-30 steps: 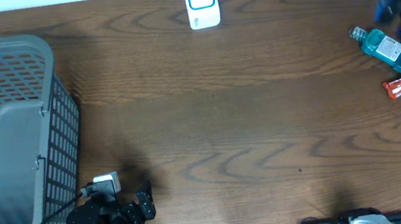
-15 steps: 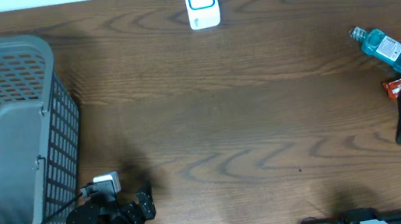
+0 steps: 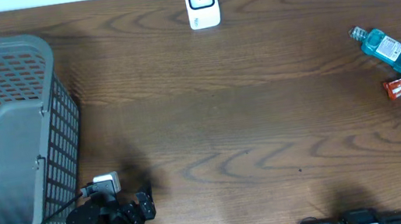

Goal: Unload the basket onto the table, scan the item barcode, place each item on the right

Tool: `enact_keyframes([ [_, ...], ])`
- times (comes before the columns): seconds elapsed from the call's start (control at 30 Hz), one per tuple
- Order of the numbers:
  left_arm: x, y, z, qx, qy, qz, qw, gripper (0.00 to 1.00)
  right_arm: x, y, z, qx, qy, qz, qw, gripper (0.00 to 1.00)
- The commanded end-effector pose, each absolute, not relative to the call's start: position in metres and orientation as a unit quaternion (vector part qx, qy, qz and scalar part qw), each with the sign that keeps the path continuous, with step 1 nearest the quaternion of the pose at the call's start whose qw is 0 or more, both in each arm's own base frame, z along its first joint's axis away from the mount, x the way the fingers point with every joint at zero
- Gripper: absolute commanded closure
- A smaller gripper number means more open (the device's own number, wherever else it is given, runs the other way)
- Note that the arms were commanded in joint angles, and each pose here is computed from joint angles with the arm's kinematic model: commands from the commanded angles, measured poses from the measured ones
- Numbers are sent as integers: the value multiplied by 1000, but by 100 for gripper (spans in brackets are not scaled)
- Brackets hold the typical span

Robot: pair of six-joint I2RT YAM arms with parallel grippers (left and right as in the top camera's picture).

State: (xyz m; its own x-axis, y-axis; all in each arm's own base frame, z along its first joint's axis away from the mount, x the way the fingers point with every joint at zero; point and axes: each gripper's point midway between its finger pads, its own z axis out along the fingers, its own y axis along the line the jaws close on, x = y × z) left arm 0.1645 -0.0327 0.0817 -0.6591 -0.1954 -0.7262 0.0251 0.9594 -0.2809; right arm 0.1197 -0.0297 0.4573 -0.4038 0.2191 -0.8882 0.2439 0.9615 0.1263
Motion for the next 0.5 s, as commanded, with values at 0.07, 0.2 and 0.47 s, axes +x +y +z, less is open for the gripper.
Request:
enact_keyframes([
  [0.07, 163, -33, 81, -44, 902, -133, 410, 2, 117, -31, 446, 123, 810, -16, 573, 1],
  [0.2, 163, -33, 81, -44, 902, -133, 410, 2, 133, -30, 426, 125, 781, -8, 611, 1],
  [0.47, 163, -33, 81, -44, 902, -133, 410, 2, 177, -28, 378, 127, 718, 8, 684, 1],
])
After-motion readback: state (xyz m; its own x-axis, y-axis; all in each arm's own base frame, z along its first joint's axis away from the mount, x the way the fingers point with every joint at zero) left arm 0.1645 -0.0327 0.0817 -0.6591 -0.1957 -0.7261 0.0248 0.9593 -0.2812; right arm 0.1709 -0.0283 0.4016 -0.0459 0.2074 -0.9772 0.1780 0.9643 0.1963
